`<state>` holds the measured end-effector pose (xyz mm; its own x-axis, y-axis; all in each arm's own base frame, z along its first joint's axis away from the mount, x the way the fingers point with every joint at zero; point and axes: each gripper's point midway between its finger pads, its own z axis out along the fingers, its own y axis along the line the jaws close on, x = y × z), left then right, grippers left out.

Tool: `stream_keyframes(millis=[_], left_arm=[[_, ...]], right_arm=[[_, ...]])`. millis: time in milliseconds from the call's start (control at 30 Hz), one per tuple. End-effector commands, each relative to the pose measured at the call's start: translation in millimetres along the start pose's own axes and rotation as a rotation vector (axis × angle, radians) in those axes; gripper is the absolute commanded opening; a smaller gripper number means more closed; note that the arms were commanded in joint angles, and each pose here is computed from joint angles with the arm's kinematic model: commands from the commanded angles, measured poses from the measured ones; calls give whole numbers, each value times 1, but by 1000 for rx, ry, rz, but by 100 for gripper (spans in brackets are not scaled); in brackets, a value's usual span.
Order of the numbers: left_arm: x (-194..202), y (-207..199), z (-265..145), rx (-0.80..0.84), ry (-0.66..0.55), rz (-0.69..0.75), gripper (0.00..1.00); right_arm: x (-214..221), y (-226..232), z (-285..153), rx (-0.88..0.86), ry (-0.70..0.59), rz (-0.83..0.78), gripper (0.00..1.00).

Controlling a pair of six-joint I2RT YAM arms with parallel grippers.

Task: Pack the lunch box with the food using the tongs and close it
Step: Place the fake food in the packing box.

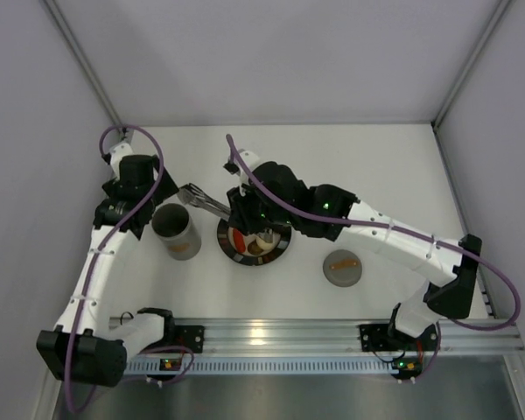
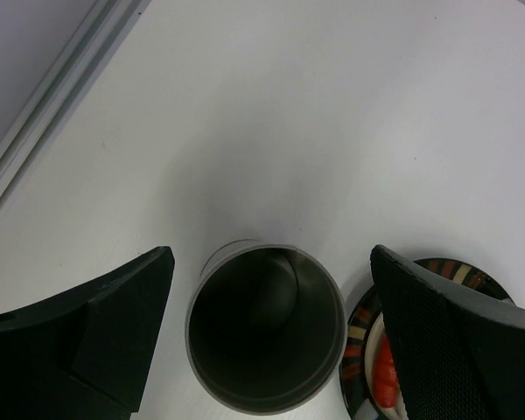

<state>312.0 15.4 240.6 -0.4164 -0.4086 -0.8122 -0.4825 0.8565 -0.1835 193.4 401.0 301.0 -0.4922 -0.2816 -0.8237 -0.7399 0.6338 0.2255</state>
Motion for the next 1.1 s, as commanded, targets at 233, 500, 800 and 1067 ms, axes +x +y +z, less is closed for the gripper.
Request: stream_keyframes(millis=[233,500,800,1067], left_arm=[[-47,4,6,-14,-66,-144,99],[-48,11,16,-12,-51,-175,99],[-51,15,17,9,-46,-192,99],[-51,13,17,23,-45,-193,99]], right_arm=[[-19,51,17,-170,-43,-43,13],[-12,58,36,-191,-11,-48,13],[-11,57,52,-166,5,-52,18],[-14,52,55,-131,-1,-55,30]])
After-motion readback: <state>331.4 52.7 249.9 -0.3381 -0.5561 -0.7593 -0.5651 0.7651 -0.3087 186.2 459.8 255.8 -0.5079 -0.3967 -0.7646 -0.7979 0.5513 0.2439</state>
